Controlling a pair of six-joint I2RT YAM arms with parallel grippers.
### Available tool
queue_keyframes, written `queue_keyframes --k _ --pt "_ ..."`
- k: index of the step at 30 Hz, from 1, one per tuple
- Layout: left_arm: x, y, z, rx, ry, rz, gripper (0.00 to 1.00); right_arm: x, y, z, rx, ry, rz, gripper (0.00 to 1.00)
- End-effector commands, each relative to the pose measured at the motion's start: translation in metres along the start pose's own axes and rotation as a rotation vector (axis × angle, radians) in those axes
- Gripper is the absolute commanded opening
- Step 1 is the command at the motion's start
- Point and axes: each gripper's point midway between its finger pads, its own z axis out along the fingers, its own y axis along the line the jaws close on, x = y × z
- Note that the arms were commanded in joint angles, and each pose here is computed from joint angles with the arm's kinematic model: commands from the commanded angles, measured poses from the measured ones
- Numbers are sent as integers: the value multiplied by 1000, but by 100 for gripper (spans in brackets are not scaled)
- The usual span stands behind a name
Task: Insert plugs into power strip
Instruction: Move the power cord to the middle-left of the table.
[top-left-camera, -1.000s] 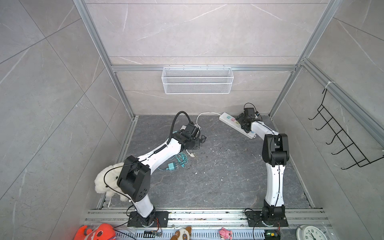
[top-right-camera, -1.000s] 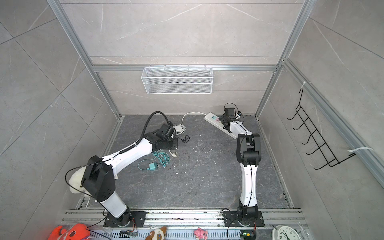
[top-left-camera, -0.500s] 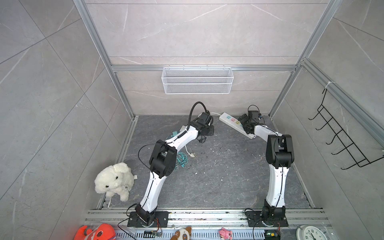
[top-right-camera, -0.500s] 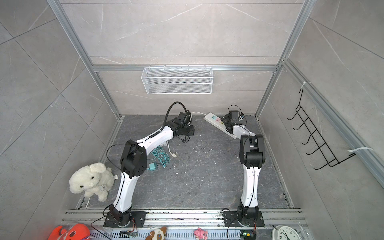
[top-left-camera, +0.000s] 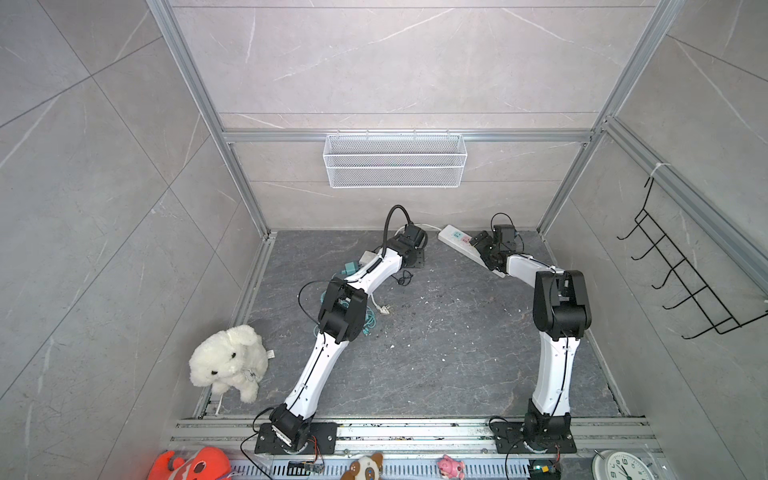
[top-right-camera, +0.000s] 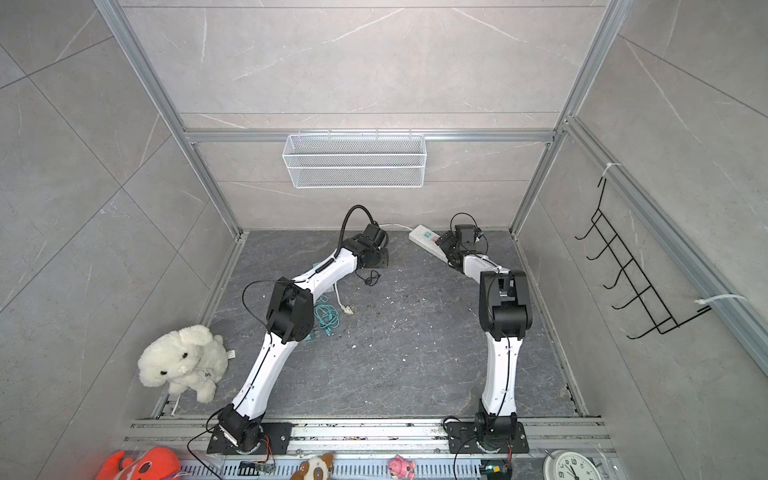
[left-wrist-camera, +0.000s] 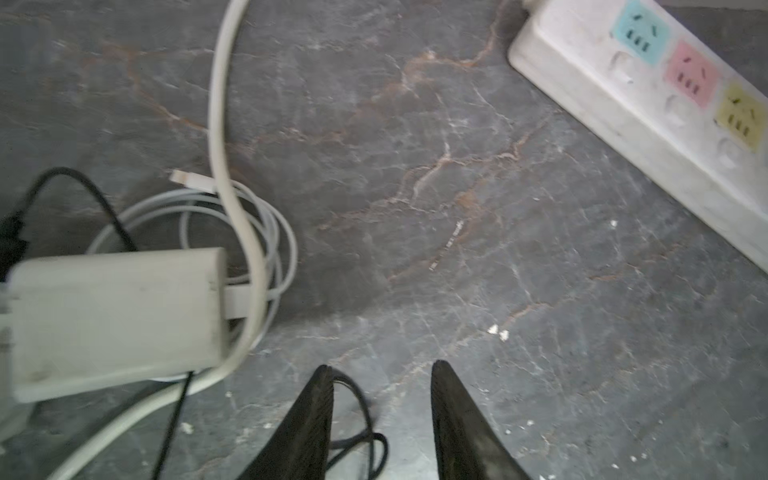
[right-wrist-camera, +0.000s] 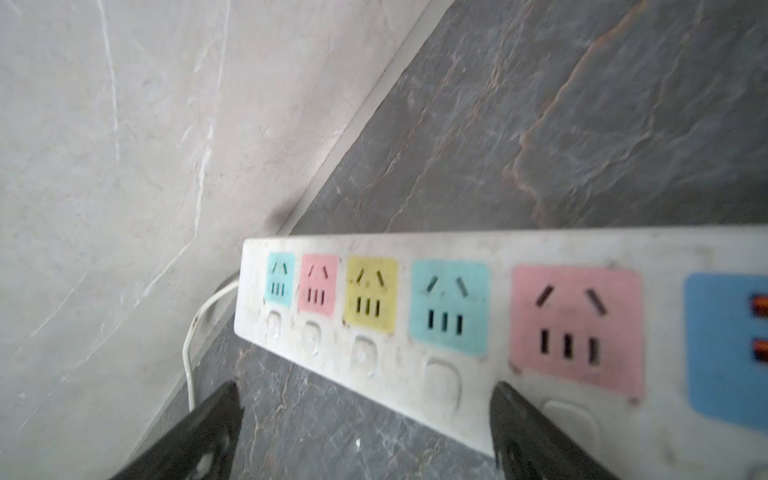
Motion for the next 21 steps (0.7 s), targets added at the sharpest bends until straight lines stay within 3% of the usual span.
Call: queue_keyframes --k 1,13,17,21 --pt "-23 26 -5 -55 -49 -21 44 102 -88 3 261 308 11 94" --pt "-15 37 16 -72 -16 26 38 100 -76 -18 227 272 -42 93" --pt "-9 37 10 -89 -14 38 37 99 -73 -24 215 271 -56 93" --pt "-9 36 -16 -103 -61 51 38 100 -71 -27 203 273 -66 93"
